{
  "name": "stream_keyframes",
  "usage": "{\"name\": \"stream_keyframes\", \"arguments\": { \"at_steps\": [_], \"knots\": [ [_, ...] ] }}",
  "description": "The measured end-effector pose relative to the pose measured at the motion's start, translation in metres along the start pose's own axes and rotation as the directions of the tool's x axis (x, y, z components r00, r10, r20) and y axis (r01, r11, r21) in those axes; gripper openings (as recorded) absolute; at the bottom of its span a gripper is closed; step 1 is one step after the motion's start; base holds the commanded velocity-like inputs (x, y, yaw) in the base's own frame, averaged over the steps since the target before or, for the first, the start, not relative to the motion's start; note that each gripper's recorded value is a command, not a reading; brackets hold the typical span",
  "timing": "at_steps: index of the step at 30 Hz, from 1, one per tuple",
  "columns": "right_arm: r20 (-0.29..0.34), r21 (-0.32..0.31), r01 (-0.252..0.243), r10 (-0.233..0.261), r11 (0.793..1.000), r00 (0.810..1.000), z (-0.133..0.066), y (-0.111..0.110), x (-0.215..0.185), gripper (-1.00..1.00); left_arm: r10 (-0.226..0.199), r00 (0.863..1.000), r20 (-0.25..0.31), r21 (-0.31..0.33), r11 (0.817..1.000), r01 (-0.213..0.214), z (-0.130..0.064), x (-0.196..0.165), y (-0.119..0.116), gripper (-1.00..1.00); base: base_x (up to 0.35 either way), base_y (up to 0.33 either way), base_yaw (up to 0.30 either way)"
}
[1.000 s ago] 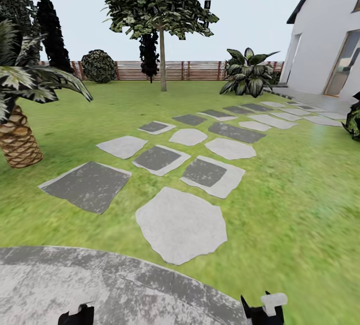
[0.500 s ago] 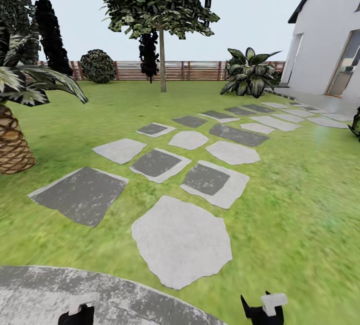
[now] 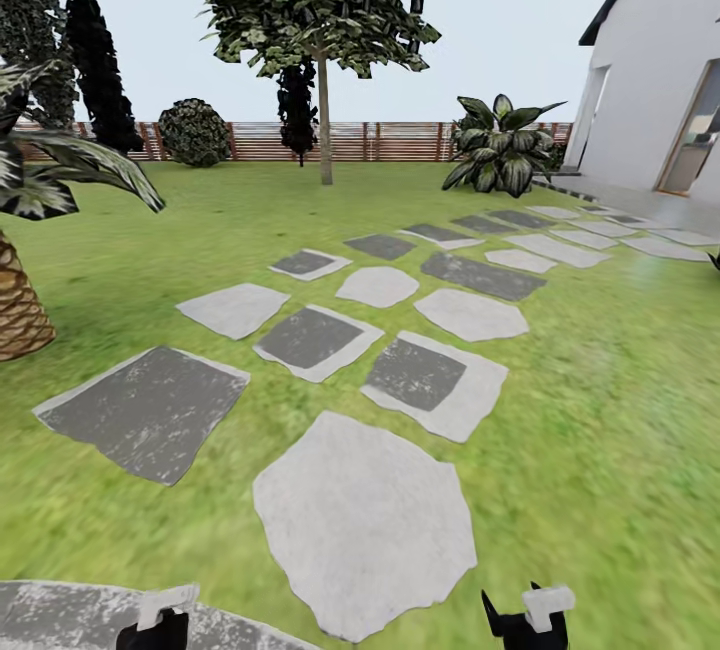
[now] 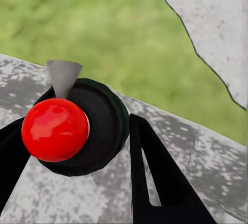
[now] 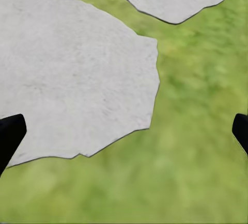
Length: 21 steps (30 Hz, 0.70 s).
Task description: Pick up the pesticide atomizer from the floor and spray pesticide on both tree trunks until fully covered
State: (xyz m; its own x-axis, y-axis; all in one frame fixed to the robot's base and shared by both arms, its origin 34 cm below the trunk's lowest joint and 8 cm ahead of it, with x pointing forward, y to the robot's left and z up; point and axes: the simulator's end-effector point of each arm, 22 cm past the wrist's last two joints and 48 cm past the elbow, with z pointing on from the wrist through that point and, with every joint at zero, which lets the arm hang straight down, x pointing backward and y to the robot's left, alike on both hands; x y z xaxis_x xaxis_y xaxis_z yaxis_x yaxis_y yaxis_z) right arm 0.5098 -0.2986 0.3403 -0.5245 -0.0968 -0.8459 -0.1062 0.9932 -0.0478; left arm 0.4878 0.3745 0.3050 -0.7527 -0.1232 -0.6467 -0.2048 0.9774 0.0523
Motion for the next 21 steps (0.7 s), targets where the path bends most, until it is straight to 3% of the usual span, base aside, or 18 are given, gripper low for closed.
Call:
{"name": "stream_keyframes", "arguments": {
  "at_steps": [21],
  "knots": [
    [0.000,0.000,0.000,0.000,1.000,1.000,0.0000,0.0000,0.0000,1.00,0.000,1.000,0.000,0.000,1.000,0.000,0.0000,0.0000,0.0001,-1.00,0.340,0.000,0.000]
  ]
}}
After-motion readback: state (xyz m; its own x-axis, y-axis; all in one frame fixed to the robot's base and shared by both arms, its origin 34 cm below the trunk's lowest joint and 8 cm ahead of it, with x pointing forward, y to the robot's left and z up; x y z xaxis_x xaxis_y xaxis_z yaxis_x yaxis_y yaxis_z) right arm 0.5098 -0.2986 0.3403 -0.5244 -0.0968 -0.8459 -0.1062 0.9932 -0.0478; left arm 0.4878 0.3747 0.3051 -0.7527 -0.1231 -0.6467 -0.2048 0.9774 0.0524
